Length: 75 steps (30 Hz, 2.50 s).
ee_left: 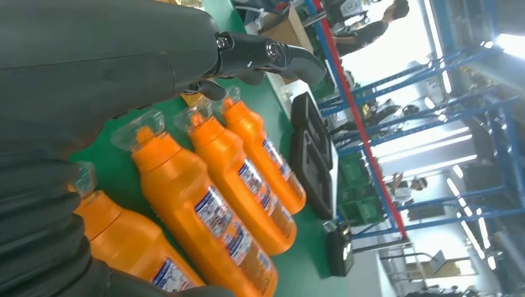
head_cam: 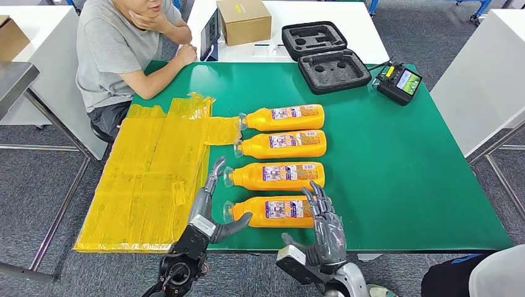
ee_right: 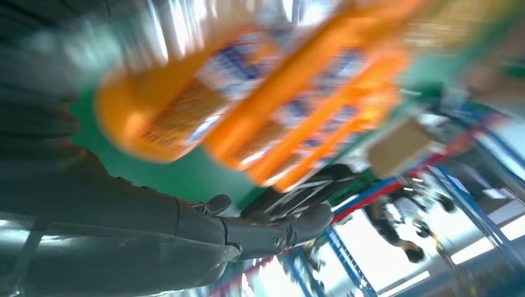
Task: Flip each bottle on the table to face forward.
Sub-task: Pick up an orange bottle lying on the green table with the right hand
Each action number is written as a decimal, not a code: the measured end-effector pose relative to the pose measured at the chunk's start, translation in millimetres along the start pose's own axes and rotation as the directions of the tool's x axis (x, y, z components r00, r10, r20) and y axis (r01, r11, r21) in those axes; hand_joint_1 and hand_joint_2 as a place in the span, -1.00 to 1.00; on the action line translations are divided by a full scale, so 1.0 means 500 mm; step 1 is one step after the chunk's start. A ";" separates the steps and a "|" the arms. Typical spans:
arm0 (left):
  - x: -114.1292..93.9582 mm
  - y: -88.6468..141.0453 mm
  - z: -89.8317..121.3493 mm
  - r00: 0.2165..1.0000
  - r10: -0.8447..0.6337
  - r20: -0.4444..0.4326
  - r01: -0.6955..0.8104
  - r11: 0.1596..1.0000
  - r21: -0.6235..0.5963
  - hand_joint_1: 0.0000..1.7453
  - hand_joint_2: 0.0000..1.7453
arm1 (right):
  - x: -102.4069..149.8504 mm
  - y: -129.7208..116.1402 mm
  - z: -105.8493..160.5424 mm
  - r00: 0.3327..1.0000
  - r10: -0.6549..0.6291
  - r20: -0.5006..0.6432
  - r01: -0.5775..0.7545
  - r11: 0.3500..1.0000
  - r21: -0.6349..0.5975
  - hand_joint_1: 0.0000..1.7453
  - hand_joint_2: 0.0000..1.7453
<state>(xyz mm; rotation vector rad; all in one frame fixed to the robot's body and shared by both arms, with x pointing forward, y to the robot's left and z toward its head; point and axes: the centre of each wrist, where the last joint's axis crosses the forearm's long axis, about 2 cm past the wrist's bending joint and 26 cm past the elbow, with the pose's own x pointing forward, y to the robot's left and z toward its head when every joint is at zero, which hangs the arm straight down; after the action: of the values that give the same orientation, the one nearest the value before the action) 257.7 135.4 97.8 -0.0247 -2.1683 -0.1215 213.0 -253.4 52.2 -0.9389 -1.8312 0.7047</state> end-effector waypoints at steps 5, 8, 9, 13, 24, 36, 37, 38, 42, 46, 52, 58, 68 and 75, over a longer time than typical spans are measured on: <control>0.018 0.006 0.001 1.000 0.007 0.025 -0.008 0.999 0.038 -1.00 1.00 | -0.024 -0.009 0.004 0.991 0.132 -0.002 -0.131 0.989 0.067 -1.00 1.00; 0.028 0.007 -0.005 0.999 0.010 0.047 -0.013 0.999 0.050 -1.00 1.00 | -0.025 -0.010 0.007 0.985 0.173 -0.002 -0.172 0.979 0.105 -1.00 1.00; 0.031 0.008 -0.007 0.998 0.009 0.055 -0.012 0.998 0.054 -1.00 1.00 | -0.025 -0.010 0.009 0.982 0.191 -0.003 -0.189 0.975 0.115 -1.00 1.00; 0.042 0.009 -0.017 0.997 0.001 0.083 -0.007 0.997 0.073 -1.00 1.00 | -0.017 -0.018 0.017 0.960 0.281 0.006 -0.279 0.949 0.144 -1.00 1.00; 0.055 0.002 -0.016 0.995 0.015 0.103 -0.022 0.997 0.069 -1.00 1.00 | -0.006 -0.041 0.023 0.907 0.421 0.017 -0.417 0.892 0.174 -1.00 1.00; 0.060 -0.009 -0.013 0.994 0.028 0.105 -0.034 0.998 0.056 -1.00 1.00 | -0.019 -0.049 0.008 0.882 0.472 -0.017 -0.464 0.873 0.153 -1.00 1.00; 0.060 -0.009 -0.013 0.994 0.029 0.105 -0.035 0.998 0.056 -1.00 1.00 | -0.021 -0.048 0.005 0.883 0.470 -0.016 -0.462 0.874 0.152 -1.00 1.00; 0.060 -0.010 -0.013 0.994 0.030 0.105 -0.036 0.998 0.056 -1.00 1.00 | -0.023 -0.047 0.003 0.884 0.468 -0.015 -0.460 0.875 0.152 -1.00 1.00; 0.062 -0.013 -0.012 0.994 0.034 0.107 -0.040 0.998 0.051 -1.00 1.00 | -0.030 -0.042 -0.001 0.886 0.464 -0.012 -0.456 0.875 0.160 -1.00 1.00; 0.063 -0.016 -0.012 0.993 0.037 0.109 -0.043 0.998 0.047 -1.00 1.00 | -0.037 -0.038 -0.008 0.890 0.456 -0.002 -0.450 0.879 0.158 -1.00 1.00; 0.064 -0.017 -0.012 0.993 0.040 0.110 -0.046 0.998 0.045 -1.00 1.00 | -0.050 -0.030 -0.023 0.899 0.437 0.007 -0.433 0.888 0.154 -1.00 1.00; 0.065 -0.018 -0.012 0.993 0.042 0.110 -0.047 0.998 0.045 -1.00 1.00 | -0.057 -0.025 -0.024 0.901 0.433 0.010 -0.428 0.888 0.166 -1.00 1.00; 0.065 -0.018 -0.013 0.993 0.044 0.110 -0.049 0.998 0.046 -1.00 1.00 | -0.059 -0.024 -0.027 0.905 0.425 0.010 -0.421 0.892 0.167 -1.00 1.00; 0.065 -0.018 -0.019 0.992 0.046 0.116 -0.051 0.998 0.046 -1.00 1.00 | -0.066 -0.014 -0.035 0.922 0.387 0.005 -0.382 0.907 0.178 -1.00 1.00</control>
<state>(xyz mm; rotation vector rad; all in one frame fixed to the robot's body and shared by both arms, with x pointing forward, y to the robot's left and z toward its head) 246.3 124.8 129.3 -0.0576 -2.2828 -0.0396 235.9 -283.6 49.2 -1.1988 -1.5392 1.0711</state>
